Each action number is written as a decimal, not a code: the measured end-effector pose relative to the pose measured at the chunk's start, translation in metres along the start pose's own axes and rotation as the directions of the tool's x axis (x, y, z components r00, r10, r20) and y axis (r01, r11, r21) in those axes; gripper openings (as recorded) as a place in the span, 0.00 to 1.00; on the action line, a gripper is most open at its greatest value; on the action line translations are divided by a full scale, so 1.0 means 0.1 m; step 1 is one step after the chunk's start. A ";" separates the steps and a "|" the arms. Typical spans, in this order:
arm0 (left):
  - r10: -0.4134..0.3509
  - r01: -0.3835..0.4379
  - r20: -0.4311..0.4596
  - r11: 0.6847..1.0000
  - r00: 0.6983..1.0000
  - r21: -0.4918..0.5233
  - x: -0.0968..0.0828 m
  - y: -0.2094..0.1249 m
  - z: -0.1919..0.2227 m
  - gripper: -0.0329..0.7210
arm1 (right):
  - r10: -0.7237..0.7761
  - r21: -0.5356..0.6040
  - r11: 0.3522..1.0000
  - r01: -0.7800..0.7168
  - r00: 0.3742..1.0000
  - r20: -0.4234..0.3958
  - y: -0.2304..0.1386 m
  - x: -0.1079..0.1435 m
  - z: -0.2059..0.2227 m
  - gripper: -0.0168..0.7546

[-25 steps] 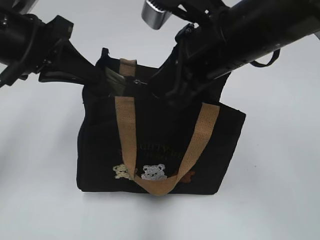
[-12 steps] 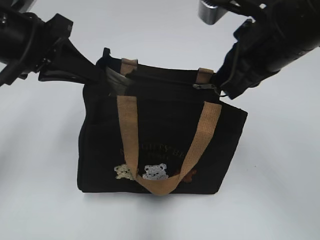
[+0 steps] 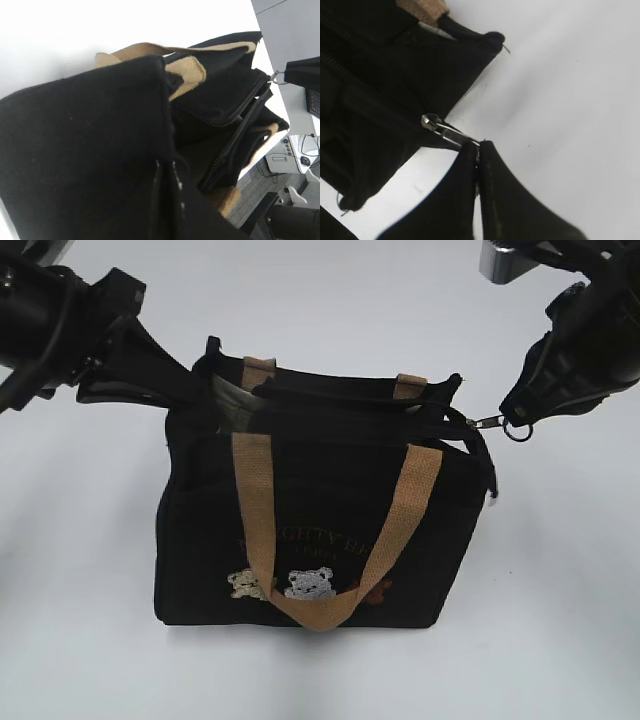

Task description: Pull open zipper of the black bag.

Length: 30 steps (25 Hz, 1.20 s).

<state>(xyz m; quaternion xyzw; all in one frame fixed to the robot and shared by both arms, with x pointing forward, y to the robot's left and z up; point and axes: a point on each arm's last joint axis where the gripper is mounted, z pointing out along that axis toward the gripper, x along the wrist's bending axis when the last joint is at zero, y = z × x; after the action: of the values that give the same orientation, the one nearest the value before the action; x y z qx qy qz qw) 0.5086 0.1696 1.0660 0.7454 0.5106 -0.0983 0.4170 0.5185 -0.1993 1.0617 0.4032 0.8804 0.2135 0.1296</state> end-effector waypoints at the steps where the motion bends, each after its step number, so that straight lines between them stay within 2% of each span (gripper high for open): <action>1: 0.000 0.000 0.000 1.000 1.000 0.000 0.00 0.00 0.00 0.04 | 0.004 0.002 1.000 -0.004 1.000 -0.001 0.00 0.00 0.00 0.02; 8: 0.000 0.000 0.001 1.000 1.000 0.002 0.00 0.00 0.00 0.04 | 0.069 0.031 0.997 -0.068 0.998 -0.009 -0.04 -0.02 0.00 0.02; 10: -0.003 0.003 0.010 1.000 1.000 0.007 -0.01 -0.01 0.00 0.06 | 0.103 0.042 0.994 -0.102 0.995 -0.013 -0.05 -0.01 0.00 0.06; 12: -0.003 0.003 0.022 1.000 1.000 0.004 -0.04 0.00 -0.02 0.16 | 0.130 0.062 0.990 -0.129 0.991 -0.020 -0.06 0.00 -0.01 0.17; 14: 0.009 -0.009 0.030 1.000 1.000 0.005 -0.08 -0.02 -0.06 0.30 | 0.168 0.102 0.981 -0.164 0.985 -0.032 -0.10 0.02 -0.01 0.36; 16: 0.042 -0.042 0.023 0.999 0.999 0.007 -0.13 -0.04 -0.14 0.45 | 0.203 0.152 0.969 -0.194 0.978 -0.044 -0.14 0.04 -0.02 0.55; 18: 0.104 -0.104 0.000 0.994 0.995 0.016 -0.20 -0.08 -0.26 0.54 | 0.228 0.211 0.954 -0.211 0.972 -0.058 -0.19 0.07 -0.03 0.68; 21: 0.168 -0.165 -0.068 0.985 0.983 0.045 -0.30 -0.19 -0.49 0.58 | 0.245 0.264 0.939 -0.220 0.967 -0.069 -0.31 0.13 -0.07 0.74; 24: 0.184 -0.170 -0.210 0.982 0.960 0.084 -0.36 -0.35 -0.77 0.59 | 0.265 0.282 0.930 -0.236 0.962 -0.067 -0.51 0.22 -0.15 0.76; 26: 0.183 -0.160 -0.322 0.982 0.929 0.096 -0.37 -0.51 -0.97 0.59 | 0.284 0.280 0.925 -0.257 0.957 -0.061 -0.66 0.30 -0.22 0.76; 30: 0.163 -0.143 -0.458 0.987 0.874 0.079 -0.36 -0.98 -1.22 0.59 | 0.330 0.263 0.914 -0.308 0.943 -0.044 -0.99 0.45 -0.35 0.76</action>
<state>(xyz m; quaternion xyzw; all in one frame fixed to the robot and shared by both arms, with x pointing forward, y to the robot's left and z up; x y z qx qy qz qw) 0.3758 0.2464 1.1129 0.7942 0.5324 0.1045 0.2736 0.4110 -0.2320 1.0419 0.5448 0.8276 0.1354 0.0019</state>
